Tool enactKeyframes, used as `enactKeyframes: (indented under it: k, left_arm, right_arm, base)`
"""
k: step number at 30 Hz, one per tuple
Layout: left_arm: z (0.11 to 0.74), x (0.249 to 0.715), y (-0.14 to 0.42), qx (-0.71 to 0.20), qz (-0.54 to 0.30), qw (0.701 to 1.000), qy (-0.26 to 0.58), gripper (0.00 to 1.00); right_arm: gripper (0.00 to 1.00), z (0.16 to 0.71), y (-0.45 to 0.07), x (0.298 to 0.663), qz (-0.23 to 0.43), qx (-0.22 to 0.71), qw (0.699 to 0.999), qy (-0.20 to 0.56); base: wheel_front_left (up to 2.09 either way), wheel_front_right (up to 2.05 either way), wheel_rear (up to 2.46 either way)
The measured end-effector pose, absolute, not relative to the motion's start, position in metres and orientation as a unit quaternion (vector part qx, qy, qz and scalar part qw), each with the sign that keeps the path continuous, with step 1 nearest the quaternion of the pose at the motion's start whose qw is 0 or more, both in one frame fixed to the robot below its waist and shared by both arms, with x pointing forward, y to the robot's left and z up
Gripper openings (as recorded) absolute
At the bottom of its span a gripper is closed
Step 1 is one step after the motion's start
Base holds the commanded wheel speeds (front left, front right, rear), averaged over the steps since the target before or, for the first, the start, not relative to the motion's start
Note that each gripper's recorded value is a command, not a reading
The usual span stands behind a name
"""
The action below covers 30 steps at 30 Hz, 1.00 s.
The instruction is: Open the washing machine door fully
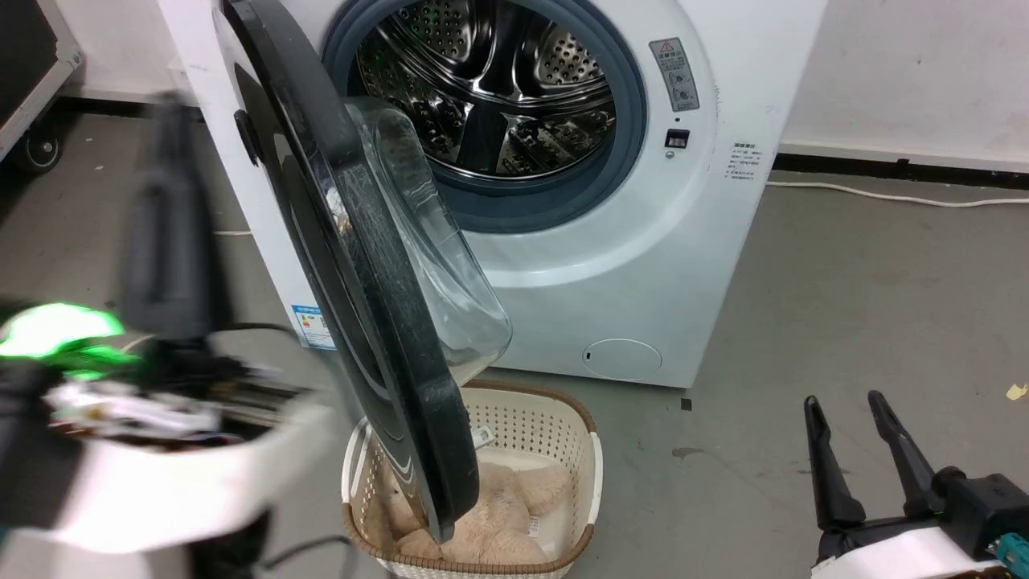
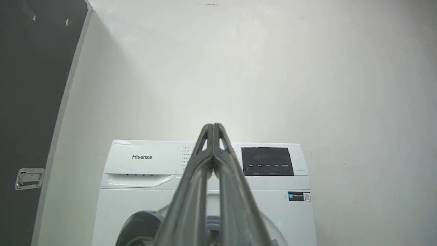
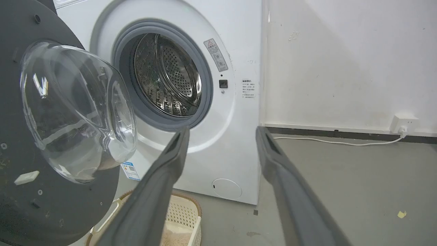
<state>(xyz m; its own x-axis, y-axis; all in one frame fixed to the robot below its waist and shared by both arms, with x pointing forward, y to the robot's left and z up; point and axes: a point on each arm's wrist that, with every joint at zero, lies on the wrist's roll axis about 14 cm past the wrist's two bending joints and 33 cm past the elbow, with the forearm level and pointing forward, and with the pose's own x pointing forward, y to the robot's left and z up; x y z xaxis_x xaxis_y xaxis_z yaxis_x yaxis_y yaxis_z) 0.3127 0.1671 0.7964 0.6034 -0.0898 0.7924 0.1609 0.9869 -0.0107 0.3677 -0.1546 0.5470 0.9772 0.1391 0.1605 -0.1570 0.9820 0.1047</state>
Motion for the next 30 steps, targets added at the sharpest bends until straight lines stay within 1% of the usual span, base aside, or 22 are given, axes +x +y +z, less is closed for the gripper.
enactKeyframes:
  k: [2, 6, 9, 10, 13, 18, 22, 25, 30]
  left_arm:
    - [0.796, 0.314, 0.147, -0.047, -0.102, 0.899, -0.422, 0.00]
    - [0.766, 0.328, 0.097, -0.069, -0.172, 0.920, -0.344, 0.00]
    - [0.715, 0.340, 0.063, -0.078, -0.213, 0.941, -0.250, 0.00]
    - [0.677, 0.344, 0.044, -0.084, -0.235, 0.950, -0.186, 0.00]
    - [0.627, 0.346, 0.026, -0.087, -0.252, 0.958, -0.107, 0.00]
    - [0.564, 0.355, 0.032, -0.077, -0.222, 0.972, -0.015, 0.00]
    - [0.532, 0.361, 0.052, -0.060, -0.184, 0.981, 0.029, 0.00]
    - [0.517, 0.361, 0.070, -0.031, -0.158, 0.986, 0.047, 0.00]
    - [0.515, 0.356, 0.089, -0.038, -0.123, 0.991, 0.042, 0.00]
  right_arm:
    - [1.00, 0.546, -0.154, 0.367, 0.075, 0.059, 0.993, -0.075]
    - [1.00, 0.544, -0.155, 0.366, 0.073, 0.063, 0.993, -0.072]
    - [1.00, 0.541, -0.156, 0.367, 0.071, 0.064, 0.993, -0.067]
    - [1.00, 0.538, -0.157, 0.367, 0.070, 0.064, 0.994, -0.063]
    - [1.00, 0.534, -0.158, 0.368, 0.068, 0.064, 0.994, -0.057]
    - [1.00, 0.528, -0.158, 0.371, 0.066, 0.065, 0.994, -0.050]
    - [1.00, 0.527, -0.158, 0.373, 0.067, 0.065, 0.994, -0.048]
    - [1.00, 0.524, -0.152, 0.376, 0.075, 0.066, 0.994, -0.043]
    - [1.00, 0.522, -0.135, 0.381, 0.101, 0.071, 0.992, -0.040]
  base:
    - [0.00, 0.00, 0.00]
    - [0.00, 0.00, 0.00]
    - [0.00, 0.00, 0.00]
    - [0.00, 0.00, 0.00]
    - [0.00, 0.00, 0.00]
    - [0.00, 0.00, 0.00]
    - [0.00, 0.00, 0.00]
    - [0.00, 0.00, 0.00]
    - [0.00, 0.00, 0.00]
